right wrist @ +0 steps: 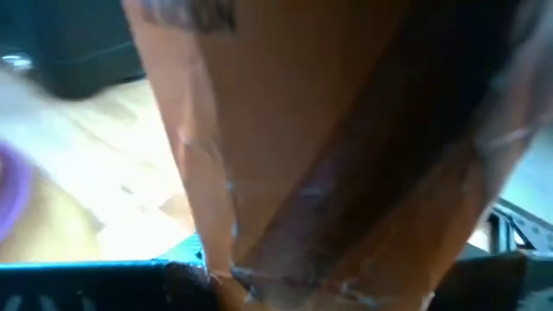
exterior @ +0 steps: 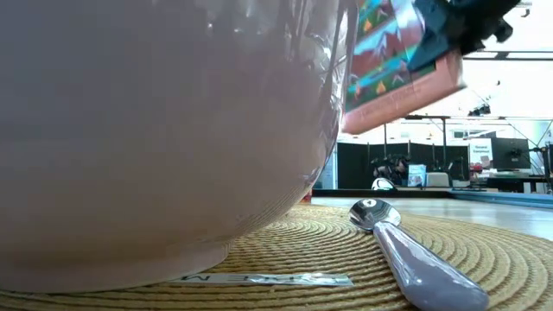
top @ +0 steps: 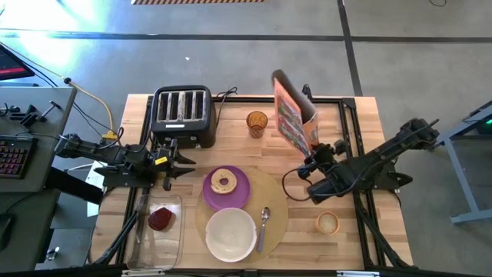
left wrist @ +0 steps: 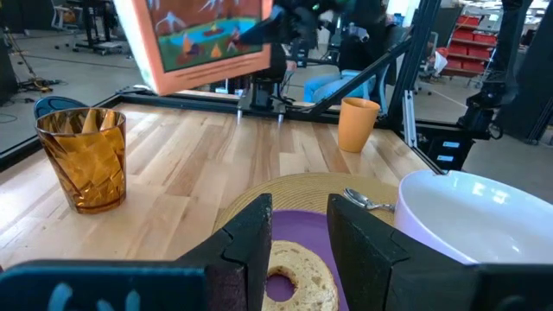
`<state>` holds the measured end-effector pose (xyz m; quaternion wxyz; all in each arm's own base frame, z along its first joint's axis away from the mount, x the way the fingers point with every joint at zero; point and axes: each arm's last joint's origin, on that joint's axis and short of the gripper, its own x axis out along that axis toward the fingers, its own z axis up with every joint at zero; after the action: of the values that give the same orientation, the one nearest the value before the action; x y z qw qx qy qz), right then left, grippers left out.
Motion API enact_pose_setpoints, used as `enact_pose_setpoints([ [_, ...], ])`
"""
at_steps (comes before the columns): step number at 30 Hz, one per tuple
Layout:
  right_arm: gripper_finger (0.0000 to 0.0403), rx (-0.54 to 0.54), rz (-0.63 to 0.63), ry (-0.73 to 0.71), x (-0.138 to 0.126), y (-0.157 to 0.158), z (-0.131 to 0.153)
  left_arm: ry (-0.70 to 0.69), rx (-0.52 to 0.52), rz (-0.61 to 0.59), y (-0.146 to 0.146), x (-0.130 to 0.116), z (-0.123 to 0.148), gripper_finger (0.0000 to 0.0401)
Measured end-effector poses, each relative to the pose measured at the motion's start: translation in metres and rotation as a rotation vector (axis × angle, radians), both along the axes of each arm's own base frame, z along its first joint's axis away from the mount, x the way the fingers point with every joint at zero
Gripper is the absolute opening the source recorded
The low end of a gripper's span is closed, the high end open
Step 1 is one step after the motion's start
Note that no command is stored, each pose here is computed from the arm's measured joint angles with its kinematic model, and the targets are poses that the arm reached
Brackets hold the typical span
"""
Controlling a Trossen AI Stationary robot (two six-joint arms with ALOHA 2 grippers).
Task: Arrange a breakfast setting
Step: Pour the cereal from the box into the white bowl
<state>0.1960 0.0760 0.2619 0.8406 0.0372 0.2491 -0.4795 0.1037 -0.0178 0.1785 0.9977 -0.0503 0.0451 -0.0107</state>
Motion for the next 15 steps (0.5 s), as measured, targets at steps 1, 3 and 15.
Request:
enact_pose_setpoints([
  [1, 0.016, 0.001, 0.02, 0.0, 0.001, 0.003, 0.005, 0.0, 0.0, 0.0, 0.0, 0.0, 0.0, 0.0104],
  [3, 0.016, -0.002, 0.06, 0.004, 0.002, 0.008, 0.014, 0.0, 0.0, 0.0, 0.0, 0.0, 0.0, 0.0104],
  [15, 0.0161, -0.03, 0.307, 0.11, -0.001, 0.036, 0.049, 0.0, 0.0, 0.0, 0.0, 0.0, 0.0, 0.0104],
])
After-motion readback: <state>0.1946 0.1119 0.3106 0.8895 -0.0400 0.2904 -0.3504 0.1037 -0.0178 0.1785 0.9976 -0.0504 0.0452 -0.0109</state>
